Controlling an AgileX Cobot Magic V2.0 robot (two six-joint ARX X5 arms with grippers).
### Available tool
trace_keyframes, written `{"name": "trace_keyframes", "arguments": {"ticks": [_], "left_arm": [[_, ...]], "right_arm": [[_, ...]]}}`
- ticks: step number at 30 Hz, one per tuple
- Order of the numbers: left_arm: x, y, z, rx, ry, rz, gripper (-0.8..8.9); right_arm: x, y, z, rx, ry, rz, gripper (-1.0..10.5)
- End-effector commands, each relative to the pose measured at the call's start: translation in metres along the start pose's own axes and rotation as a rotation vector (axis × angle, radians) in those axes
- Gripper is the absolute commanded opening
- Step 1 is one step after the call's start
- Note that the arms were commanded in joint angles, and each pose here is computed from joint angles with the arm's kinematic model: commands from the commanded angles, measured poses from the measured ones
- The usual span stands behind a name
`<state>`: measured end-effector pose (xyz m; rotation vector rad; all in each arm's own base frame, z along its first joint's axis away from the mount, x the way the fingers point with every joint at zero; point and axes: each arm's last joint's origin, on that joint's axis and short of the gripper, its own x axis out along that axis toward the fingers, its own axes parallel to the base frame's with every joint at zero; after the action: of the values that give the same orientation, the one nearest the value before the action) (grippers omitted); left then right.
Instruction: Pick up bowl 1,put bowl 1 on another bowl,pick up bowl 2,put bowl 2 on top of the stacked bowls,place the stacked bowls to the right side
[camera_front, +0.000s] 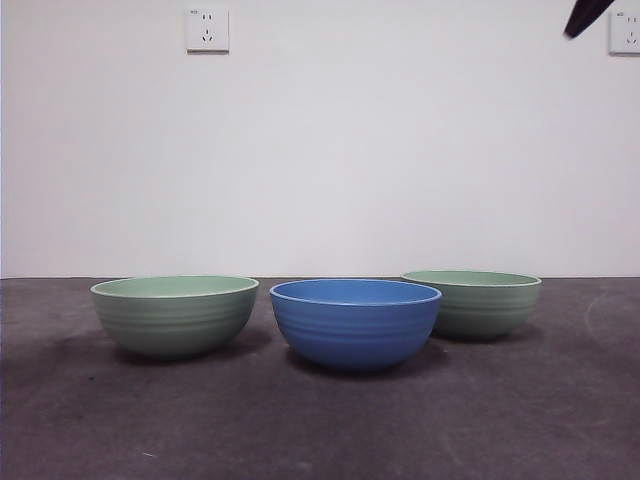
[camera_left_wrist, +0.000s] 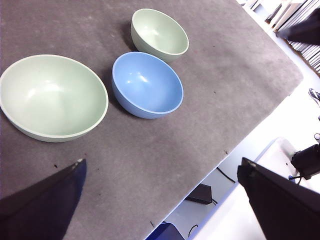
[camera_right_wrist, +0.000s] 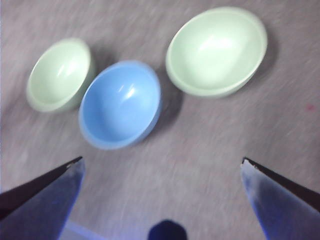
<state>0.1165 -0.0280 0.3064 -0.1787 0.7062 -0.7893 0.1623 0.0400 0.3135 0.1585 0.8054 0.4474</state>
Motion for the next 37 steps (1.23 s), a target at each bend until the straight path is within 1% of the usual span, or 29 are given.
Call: {"name": "trace_keyframes", "arguments": {"ticks": [1, 4, 7, 10, 15, 19, 23, 27, 31, 33, 35, 37], "left_arm": [[0.000, -0.001, 0.001, 0.006, -0.006, -0.005, 5.73], [0.000, -0.001, 0.001, 0.005, -0.006, -0.005, 5.73], [0.000, -0.001, 0.001, 0.005, -0.006, -0.007, 5.73], [0.000, -0.001, 0.001, 0.005, -0.006, -0.007, 5.73], [0.000, -0.001, 0.001, 0.005, -0.006, -0.008, 5.73], [0.000, -0.001, 0.001, 0.005, -0.006, -0.008, 5.73], [0.000, -0.001, 0.001, 0.004, -0.005, -0.008, 5.73], [0.000, -0.001, 0.001, 0.004, -0.005, -0.008, 5.73], [0.000, -0.001, 0.001, 0.004, -0.005, -0.008, 5.72], [0.000, -0.001, 0.001, 0.003, -0.004, -0.008, 5.72], [0.000, -0.001, 0.001, 0.002, -0.002, -0.008, 5.72], [0.000, -0.001, 0.001, 0.002, -0.003, -0.008, 5.72]], "right_arm": [[0.014, -0.005, 0.009, 0.071, 0.003, -0.036, 5.7], [0.036, -0.012, 0.019, 0.084, 0.025, -0.082, 5.7], [0.061, -0.020, 0.031, 0.095, 0.054, -0.091, 5.7], [0.086, -0.028, 0.046, 0.102, 0.081, -0.145, 5.7], [0.126, -0.041, 0.069, 0.116, 0.140, -0.179, 5.6], [0.155, -0.051, 0.080, 0.123, 0.183, -0.212, 5.6], [0.182, -0.061, 0.080, 0.122, 0.230, -0.245, 5.6], [0.204, -0.070, 0.072, 0.124, 0.279, -0.250, 4.5], [0.217, -0.075, 0.067, 0.127, 0.299, -0.252, 4.3], [0.219, -0.075, 0.068, 0.124, 0.286, -0.251, 3.5], [0.220, -0.075, 0.070, 0.119, 0.267, -0.248, 2.4], [0.220, -0.075, 0.071, 0.117, 0.257, -0.248, 1.7]]}}
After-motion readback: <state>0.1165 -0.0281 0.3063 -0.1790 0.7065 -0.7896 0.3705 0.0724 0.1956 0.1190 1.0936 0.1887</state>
